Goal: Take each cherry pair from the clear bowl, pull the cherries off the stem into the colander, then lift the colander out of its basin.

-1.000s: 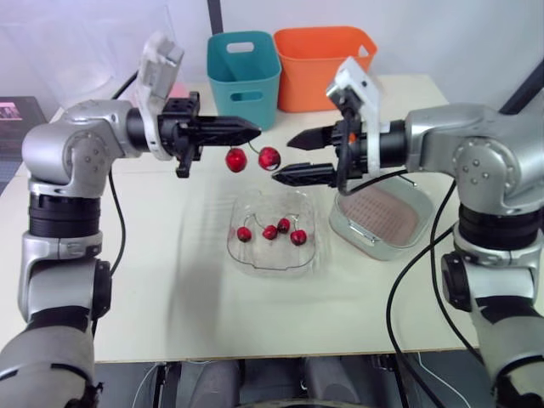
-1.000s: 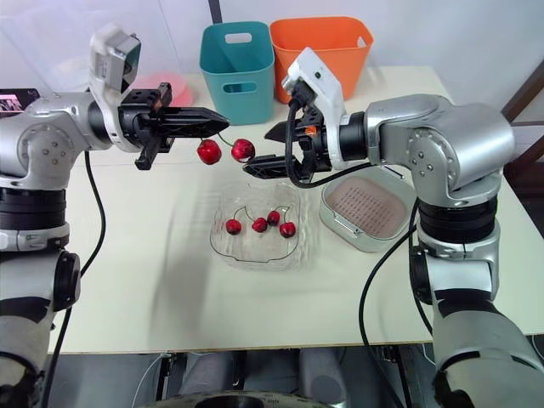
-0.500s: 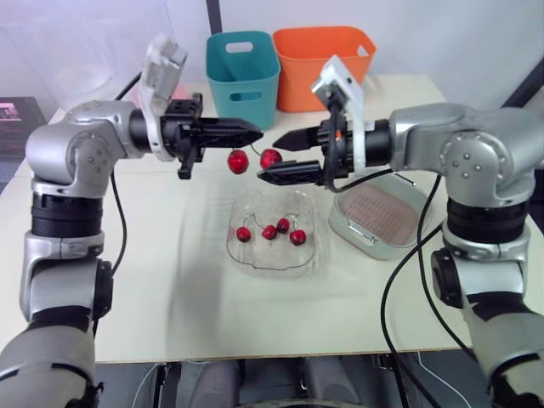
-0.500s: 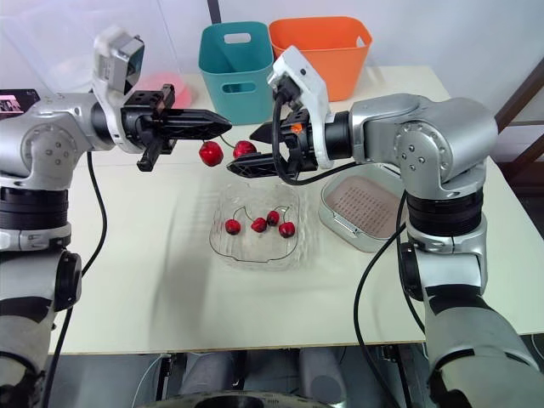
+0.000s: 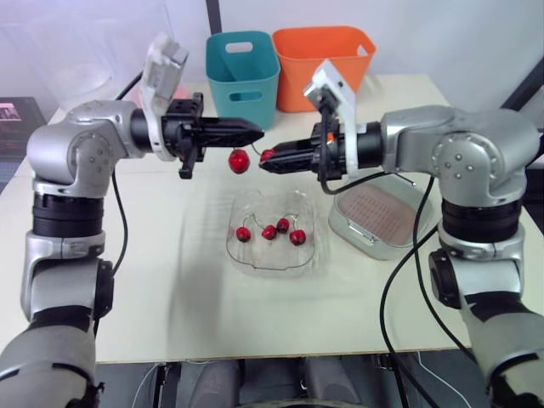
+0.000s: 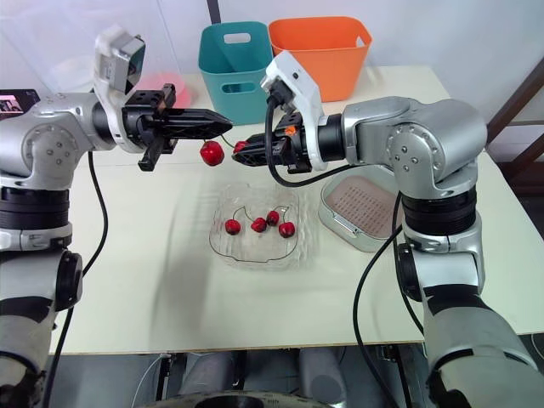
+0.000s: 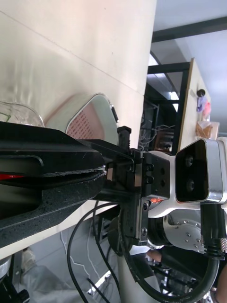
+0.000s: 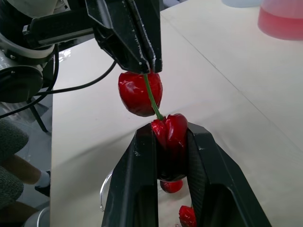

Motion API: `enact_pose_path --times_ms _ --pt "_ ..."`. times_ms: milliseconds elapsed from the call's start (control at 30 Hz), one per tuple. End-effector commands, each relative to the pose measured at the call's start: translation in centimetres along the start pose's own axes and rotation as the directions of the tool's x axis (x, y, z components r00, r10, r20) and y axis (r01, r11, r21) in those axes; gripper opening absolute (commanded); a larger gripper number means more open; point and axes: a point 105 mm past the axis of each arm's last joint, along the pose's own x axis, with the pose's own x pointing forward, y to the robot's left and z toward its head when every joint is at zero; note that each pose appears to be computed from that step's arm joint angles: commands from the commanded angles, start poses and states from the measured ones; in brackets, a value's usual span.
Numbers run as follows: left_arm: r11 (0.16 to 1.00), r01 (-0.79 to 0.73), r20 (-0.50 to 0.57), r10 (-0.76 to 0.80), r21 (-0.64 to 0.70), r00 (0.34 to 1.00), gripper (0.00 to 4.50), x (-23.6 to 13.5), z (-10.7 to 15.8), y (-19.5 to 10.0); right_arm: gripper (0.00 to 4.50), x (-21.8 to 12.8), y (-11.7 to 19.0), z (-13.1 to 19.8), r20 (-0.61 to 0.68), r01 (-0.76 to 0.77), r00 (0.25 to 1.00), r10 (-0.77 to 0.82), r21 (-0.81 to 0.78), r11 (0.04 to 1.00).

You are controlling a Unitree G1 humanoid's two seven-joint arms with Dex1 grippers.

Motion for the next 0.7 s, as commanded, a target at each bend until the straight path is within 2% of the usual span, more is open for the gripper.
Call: enact_pose_path --times_ms 33,200,500,700 --pt "0.997 0.008 0.019 -0.009 0.073 1.0 0.0 0.0 1.6 -0.5 0.35 -0.3 0.5 1.4 0.032 -0.004 0.999 0.005 -0.05 0.999" --pt "0.997 0.002 0.033 -0.004 0.078 0.999 0.0 0.0 1.9 -0.4 0.35 -0.4 0.6 1.0 0.013 -0.007 1.0 0.008 -0.056 0.998" --pt "0.996 -0.021 0.07 0.014 0.092 0.997 0.0 -0.3 3.2 0.0 0.35 -0.5 0.9 -1.9 -0.073 -0.025 0.997 0.022 -0.037 0.999" --pt "0.996 -0.019 0.071 0.012 0.087 0.997 0.0 -0.2 3.0 -0.1 0.35 -0.8 0.6 -2.9 -0.086 0.0 0.996 -0.002 -0.014 1.0"
